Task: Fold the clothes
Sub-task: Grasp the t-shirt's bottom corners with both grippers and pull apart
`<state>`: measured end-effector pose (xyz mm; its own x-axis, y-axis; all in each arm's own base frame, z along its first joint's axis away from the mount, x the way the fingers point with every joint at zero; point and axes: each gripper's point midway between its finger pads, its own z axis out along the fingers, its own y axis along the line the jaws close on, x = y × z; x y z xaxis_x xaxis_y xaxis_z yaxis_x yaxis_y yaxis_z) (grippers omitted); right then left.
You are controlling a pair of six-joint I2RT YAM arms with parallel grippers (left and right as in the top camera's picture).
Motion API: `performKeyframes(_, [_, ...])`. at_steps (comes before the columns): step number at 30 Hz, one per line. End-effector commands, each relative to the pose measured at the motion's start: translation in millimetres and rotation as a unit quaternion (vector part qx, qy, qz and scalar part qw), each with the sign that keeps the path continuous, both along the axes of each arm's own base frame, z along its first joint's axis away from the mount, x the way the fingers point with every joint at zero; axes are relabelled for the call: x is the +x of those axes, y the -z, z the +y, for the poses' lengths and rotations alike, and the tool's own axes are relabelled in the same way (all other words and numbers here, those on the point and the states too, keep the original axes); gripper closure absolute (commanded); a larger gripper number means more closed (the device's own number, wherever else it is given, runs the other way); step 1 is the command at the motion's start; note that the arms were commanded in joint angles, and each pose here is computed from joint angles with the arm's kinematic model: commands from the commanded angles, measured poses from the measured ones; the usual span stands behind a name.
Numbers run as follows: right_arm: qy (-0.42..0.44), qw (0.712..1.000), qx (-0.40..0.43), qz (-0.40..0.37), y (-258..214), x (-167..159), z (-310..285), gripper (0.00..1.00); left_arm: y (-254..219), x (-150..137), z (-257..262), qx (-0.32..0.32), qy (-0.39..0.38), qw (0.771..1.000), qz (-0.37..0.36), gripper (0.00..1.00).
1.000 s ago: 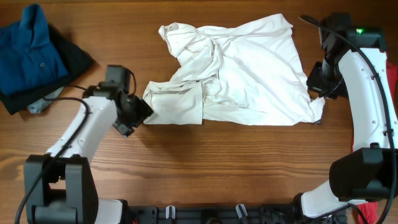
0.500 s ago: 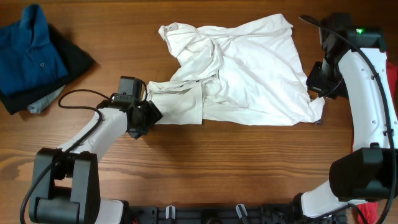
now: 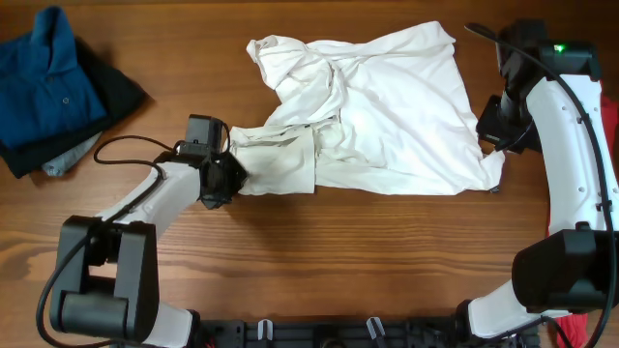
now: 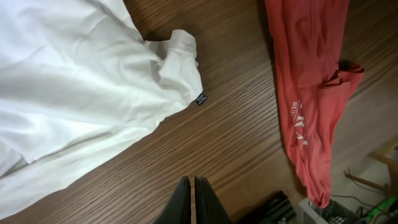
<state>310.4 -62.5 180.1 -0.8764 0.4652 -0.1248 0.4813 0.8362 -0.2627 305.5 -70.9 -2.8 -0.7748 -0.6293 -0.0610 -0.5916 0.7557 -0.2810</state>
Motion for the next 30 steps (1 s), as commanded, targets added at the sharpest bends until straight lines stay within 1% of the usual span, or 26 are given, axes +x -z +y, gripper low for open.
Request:
performKeyframes(1, [-0.01,1.0,0.003,-0.004,-2,1,1,0.96,-29,3,17,0.003,-0.014,0.999,-0.043,0.96])
performKeyframes(2, [-0.01,1.0,0.003,-0.003,-2,0,2,0.96,-37,7,23,0.004,-0.019,0.998,-0.057,0.96])
performKeyframes(4, [-0.01,1.0,0.005,0.001,-2,-2,2,0.96,-60,14,45,0.007,-0.054,0.994,-0.096,0.96])
performKeyframes(7, [-0.01,1.0,0.014,0.006,0,-4,5,0.95,-80,15,76,0.011,-0.101,0.987,-0.123,0.96])
performKeyframes(9, [-0.008,1.0,0.017,0.014,5,-7,6,0.92,-81,9,90,0.014,-0.125,0.985,-0.116,0.96])
performKeyframes(12, [-0.008,0.999,0.036,0.026,23,-11,13,0.86,-75,-2,102,0.023,-0.129,0.987,-0.094,0.96])
performKeyframes(15, [-0.006,0.995,0.084,0.046,52,-20,29,0.86,-67,-10,104,0.028,-0.126,0.989,-0.071,0.96])
performKeyframes(16, [-0.002,0.991,0.12,0.067,73,-32,41,0.86,-64,-14,104,0.028,-0.126,0.99,-0.058,0.96])
performKeyframes(18, [0.002,0.987,0.138,0.088,90,-45,48,0.86,-62,-19,103,0.028,-0.126,0.991,-0.047,0.96])
performKeyframes(22, [0.034,0.981,0.137,0.132,124,-79,49,0.84,-59,-25,104,0.037,-0.12,0.991,-0.034,0.96])
performKeyframes(24, [0.052,0.98,0.134,0.137,136,-87,50,0.83,-58,-28,107,0.047,-0.117,0.992,-0.029,0.96])
performKeyframes(27, [0.075,0.978,0.142,0.132,155,-95,54,0.79,-56,-34,112,0.064,-0.12,0.991,-0.019,0.96])
performKeyframes(30, [0.091,0.979,0.153,0.099,170,-86,58,0.79,-56,-34,112,0.067,-0.109,0.992,-0.019,0.96])
